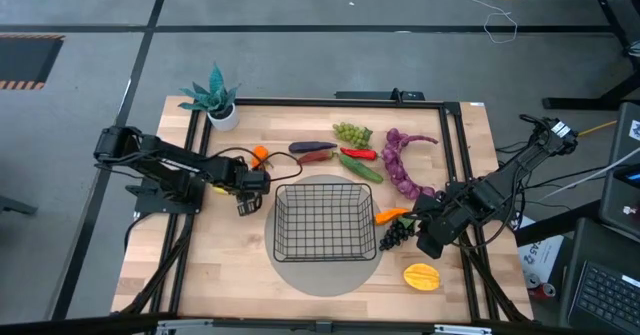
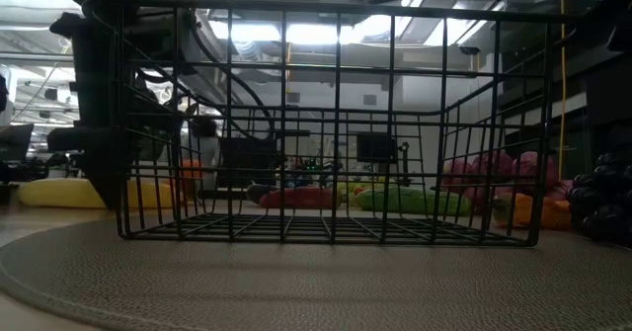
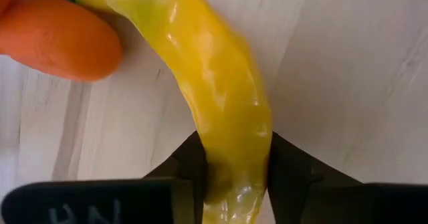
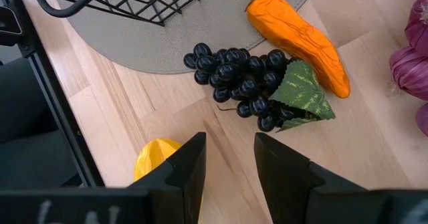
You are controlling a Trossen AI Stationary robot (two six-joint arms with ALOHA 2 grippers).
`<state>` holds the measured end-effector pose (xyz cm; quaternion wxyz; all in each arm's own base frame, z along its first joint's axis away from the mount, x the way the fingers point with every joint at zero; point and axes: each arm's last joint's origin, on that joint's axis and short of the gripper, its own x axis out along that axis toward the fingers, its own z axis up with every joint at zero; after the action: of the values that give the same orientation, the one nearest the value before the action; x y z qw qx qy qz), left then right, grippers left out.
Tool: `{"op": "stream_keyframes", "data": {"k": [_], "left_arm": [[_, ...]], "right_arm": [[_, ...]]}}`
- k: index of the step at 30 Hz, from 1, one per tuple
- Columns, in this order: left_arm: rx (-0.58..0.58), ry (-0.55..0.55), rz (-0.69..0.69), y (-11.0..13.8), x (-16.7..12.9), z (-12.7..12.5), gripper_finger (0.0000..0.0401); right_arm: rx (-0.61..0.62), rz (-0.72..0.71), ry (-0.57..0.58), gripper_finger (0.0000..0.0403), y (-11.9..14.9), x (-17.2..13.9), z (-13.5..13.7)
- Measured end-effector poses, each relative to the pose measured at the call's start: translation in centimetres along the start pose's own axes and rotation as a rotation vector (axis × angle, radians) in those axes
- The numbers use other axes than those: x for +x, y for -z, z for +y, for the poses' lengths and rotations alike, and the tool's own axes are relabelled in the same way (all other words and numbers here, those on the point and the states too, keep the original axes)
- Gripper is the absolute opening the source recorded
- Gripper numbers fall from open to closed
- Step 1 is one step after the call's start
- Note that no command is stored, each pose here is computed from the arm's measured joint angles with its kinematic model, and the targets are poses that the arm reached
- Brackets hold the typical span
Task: Build produce basket
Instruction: Put the yellow banana into the black wire basket
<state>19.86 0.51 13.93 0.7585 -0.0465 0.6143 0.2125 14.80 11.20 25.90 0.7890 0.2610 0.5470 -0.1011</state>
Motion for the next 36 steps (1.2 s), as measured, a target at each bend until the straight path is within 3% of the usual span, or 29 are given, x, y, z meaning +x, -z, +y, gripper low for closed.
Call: {"op": "stream_keyframes", "data": {"k": [5,12,27,33,36], "left_arm": [[-0.072,0.014,-0.014,-0.8,-0.6,-0.1,0.0097],[-0.093,0.045,-0.064,-3.6,-3.7,-0.3,0.0097],[-0.196,-0.120,-0.378,-9.1,-11.3,0.7,0.0097],[-0.252,-0.031,-0.557,-11.2,-14.6,0.1,0.0097],[-0.179,0.023,-0.641,-11.8,-16.0,-0.7,0.0097]], "right_arm": [[0.000,0.012,-0.005,0.0131,0.0,0.0,0.0],[0.006,0.049,-0.020,0.0131,0.1,0.0,0.1],[0.002,0.048,-0.020,0.0131,0.1,0.0,0.1],[0.001,0.048,-0.020,0.0131,0.1,0.0,0.1],[0.000,0.048,-0.020,0.0131,0.1,0.0,0.1]]}}
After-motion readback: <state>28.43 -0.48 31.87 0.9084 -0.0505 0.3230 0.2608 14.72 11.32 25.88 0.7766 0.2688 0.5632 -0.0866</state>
